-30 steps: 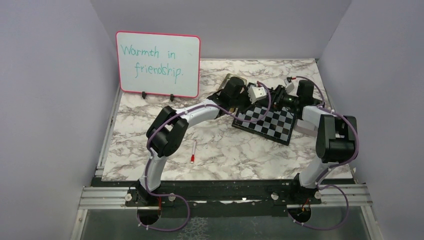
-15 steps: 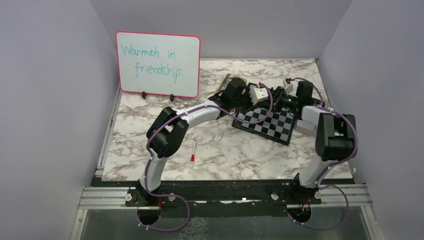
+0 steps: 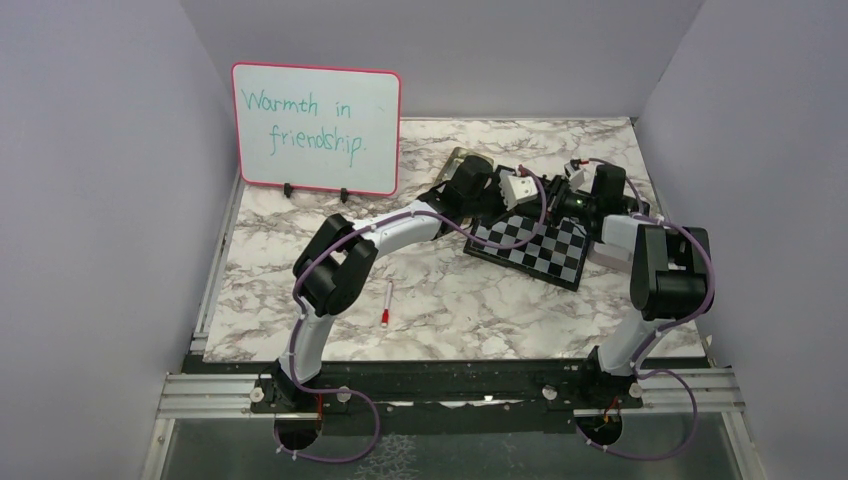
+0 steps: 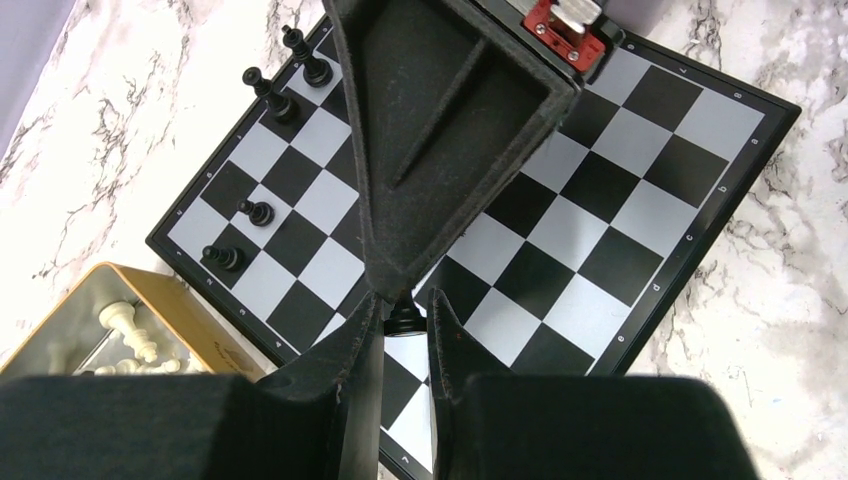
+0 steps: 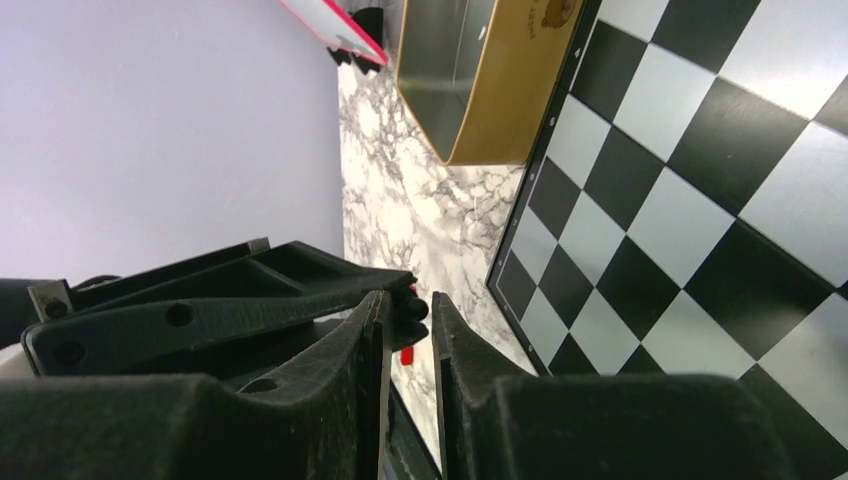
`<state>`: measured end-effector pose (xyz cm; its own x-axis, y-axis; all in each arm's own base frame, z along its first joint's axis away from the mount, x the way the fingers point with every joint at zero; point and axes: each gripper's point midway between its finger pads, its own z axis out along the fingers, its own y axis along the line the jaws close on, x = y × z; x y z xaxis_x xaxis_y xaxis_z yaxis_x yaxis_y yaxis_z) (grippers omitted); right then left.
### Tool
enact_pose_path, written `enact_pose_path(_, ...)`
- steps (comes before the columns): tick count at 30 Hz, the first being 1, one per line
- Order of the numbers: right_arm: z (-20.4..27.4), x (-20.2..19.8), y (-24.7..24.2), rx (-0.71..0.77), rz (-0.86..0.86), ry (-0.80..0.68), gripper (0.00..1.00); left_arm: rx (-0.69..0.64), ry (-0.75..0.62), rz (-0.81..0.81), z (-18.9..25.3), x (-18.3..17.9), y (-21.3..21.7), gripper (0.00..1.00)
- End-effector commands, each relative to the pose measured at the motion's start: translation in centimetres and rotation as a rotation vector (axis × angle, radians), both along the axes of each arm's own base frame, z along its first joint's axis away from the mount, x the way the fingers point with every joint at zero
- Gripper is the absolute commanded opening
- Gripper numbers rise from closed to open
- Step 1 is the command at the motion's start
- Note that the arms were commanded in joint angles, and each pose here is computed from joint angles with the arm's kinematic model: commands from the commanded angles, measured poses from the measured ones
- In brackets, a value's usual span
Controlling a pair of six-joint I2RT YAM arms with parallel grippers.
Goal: Set up the chess pieces on the board
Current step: Pick up the chess piece from the chessboard.
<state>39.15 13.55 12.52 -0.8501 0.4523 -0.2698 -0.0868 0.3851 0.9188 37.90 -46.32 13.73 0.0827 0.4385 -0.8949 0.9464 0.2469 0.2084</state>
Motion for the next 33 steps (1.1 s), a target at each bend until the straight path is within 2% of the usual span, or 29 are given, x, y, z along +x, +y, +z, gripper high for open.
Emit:
enact_pose_path(1, 0.6, -1.1, 1.1, 0.080, 0.061, 0.003, 0.26, -0.050, -0.073, -0.001, 3.2, 0.0, -0.3, 0.01)
enact_pose_path(7, 0.7, -1.4, 1.2, 0.109, 0.069, 0.010, 0.25, -0.045, -0.081, 0.005, 3.1, 0.1, -0.2, 0.00)
enact_pose_path(14, 1.3, -1.4, 1.3, 0.125, 0.056, -0.011, 0.10, -0.028, -0.083, 0.009, 2.3, 0.1, -0.1, 0.00)
enact_pose_path(18, 1.4, -1.2, 1.2, 0.120, 0.044, -0.022, 0.07, -0.016, -0.084, 0.019, 1.9, 0.2, 0.1, 0.01)
enact_pose_path(20, 1.3, -1.1, 1.1, 0.105, 0.034, -0.028, 0.06, -0.010, -0.085, 0.029, 1.9, 0.4, 0.2, 0.10)
enact_pose_path(24, 1.0, -0.5, 0.5, 0.041, -0.013, -0.048, 0.06, 0.013, -0.078, 0.071, 1.6, 0.7, 0.9, 0.39)
enact_pose_path(30, 0.5, 1.4, -0.9, -0.087, -0.094, -0.085, 0.06, 0.014, -0.015, 0.097, 1.5, 0.2, 1.4, 0.60)
enact_pose_path(31, 0.6, 1.8, -1.1, -0.104, -0.107, -0.094, 0.06, 0.013, 0.003, 0.099, 1.6, 0.0, 1.4, 0.73)
enact_pose_path(32, 0.6, 2.2, -1.3, -0.118, -0.119, -0.102, 0.06, 0.012, 0.020, 0.111, 1.6, -0.2, 1.6, 0.92)
enact_pose_path(33, 0.8, 2.6, -1.5, -0.133, -0.132, -0.115, 0.06, 0.014, 0.032, 0.130, 1.8, -0.3, 2.0, 0.98)
